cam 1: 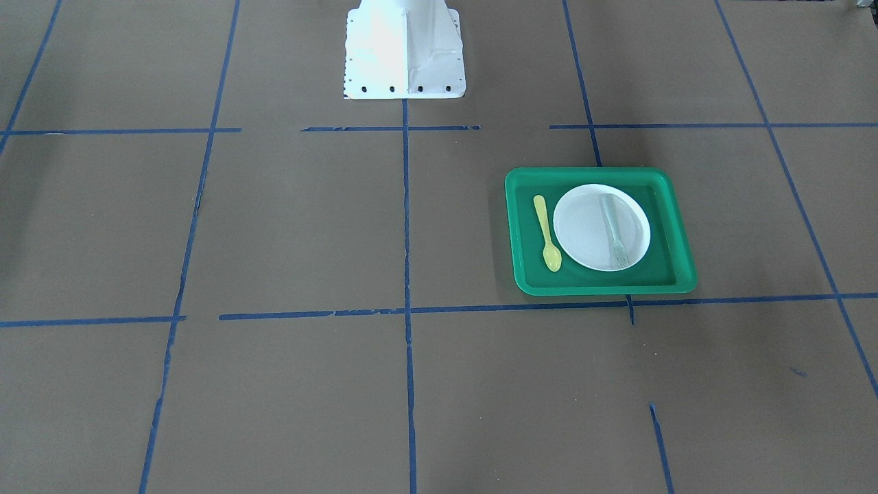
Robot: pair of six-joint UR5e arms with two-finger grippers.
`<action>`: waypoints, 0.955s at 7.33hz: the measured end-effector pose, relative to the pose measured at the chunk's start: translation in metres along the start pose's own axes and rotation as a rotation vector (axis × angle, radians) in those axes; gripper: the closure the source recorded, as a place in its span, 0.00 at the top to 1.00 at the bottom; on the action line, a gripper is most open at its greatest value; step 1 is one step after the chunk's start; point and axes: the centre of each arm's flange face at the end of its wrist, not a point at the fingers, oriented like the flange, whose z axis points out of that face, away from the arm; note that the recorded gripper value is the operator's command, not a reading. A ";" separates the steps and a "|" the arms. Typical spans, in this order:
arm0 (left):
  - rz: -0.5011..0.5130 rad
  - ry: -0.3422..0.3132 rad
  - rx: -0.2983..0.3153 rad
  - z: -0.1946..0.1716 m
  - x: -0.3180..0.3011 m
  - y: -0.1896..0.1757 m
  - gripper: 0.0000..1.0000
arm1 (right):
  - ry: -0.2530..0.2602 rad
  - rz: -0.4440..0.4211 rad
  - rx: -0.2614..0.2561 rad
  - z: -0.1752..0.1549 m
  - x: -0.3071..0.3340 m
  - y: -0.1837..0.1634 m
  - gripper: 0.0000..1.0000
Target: Place spoon
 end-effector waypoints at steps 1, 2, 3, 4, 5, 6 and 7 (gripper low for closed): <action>0.001 0.000 0.001 -0.001 0.000 -0.001 1.00 | 0.000 0.000 0.000 0.000 0.000 0.000 1.00; 0.001 0.000 0.002 -0.001 0.001 -0.002 1.00 | 0.000 0.000 0.000 0.000 0.000 0.000 1.00; 0.001 0.000 0.002 -0.001 0.001 -0.002 1.00 | 0.000 0.000 0.000 0.000 0.000 0.000 1.00; 0.001 0.000 0.002 -0.001 0.001 -0.002 1.00 | 0.000 0.000 0.000 0.000 0.000 0.000 1.00; 0.002 0.000 0.002 -0.001 0.001 -0.002 1.00 | 0.000 0.000 0.000 0.000 0.000 0.000 1.00; 0.002 0.000 0.002 -0.001 0.001 -0.002 1.00 | 0.000 0.000 0.000 0.000 0.000 0.000 1.00; 0.002 0.000 0.002 -0.001 0.001 -0.002 1.00 | 0.000 0.000 0.000 0.000 0.000 0.000 1.00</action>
